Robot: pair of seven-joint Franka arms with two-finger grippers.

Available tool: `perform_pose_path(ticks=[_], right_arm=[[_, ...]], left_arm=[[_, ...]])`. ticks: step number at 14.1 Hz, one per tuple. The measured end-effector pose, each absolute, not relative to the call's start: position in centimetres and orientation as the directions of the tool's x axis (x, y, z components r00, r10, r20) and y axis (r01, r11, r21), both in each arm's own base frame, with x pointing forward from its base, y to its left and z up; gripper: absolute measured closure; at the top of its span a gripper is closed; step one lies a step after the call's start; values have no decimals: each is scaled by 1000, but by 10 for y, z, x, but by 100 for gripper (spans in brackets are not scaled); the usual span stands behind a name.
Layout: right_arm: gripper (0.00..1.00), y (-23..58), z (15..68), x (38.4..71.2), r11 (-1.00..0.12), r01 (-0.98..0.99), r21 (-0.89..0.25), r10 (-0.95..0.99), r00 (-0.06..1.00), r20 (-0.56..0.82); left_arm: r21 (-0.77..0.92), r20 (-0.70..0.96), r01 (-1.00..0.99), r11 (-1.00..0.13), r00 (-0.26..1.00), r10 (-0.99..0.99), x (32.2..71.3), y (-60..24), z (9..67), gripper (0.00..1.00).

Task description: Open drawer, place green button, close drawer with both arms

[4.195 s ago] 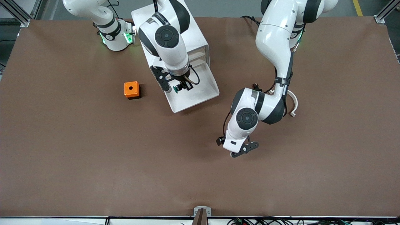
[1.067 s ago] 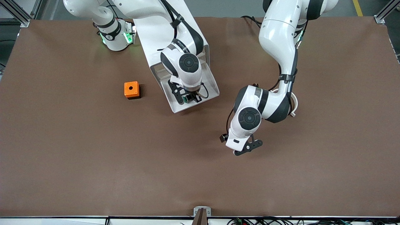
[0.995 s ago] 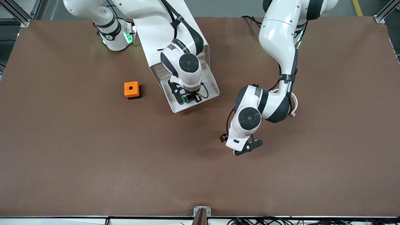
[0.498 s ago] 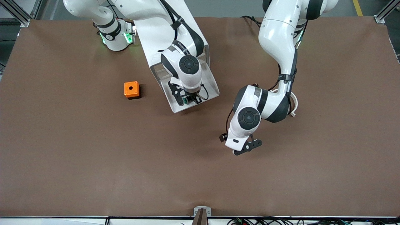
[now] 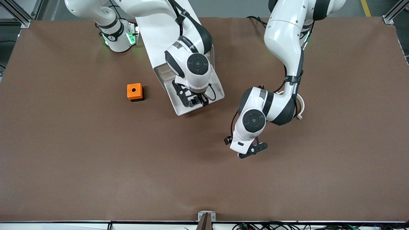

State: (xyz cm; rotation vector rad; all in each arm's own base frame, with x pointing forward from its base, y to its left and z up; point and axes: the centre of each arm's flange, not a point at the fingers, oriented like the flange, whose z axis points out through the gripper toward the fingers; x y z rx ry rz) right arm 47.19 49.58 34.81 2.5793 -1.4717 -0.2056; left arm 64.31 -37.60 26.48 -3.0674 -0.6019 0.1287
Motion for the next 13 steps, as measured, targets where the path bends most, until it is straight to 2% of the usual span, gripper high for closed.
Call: perform_pose_path(ticks=[3,6,10,13], right_arm=[[0,456,428,507,-620,-749,233,-781,619,-89],[0,375,482,555,-750,-642,160,-662,735,-149],[0,259,502,611,-906,-420,63,-424,887,-185],[0,173,509,636,-969,-245,12,-243,949,-203]], left_arm=[[-28,-78,375,-927,923,376,643,-377,265,0],[-27,-79,360,-932,929,361,637,-387,265,0],[-18,-100,299,-954,949,299,609,-429,261,0],[-9,-122,253,-967,960,252,586,-458,256,0]])
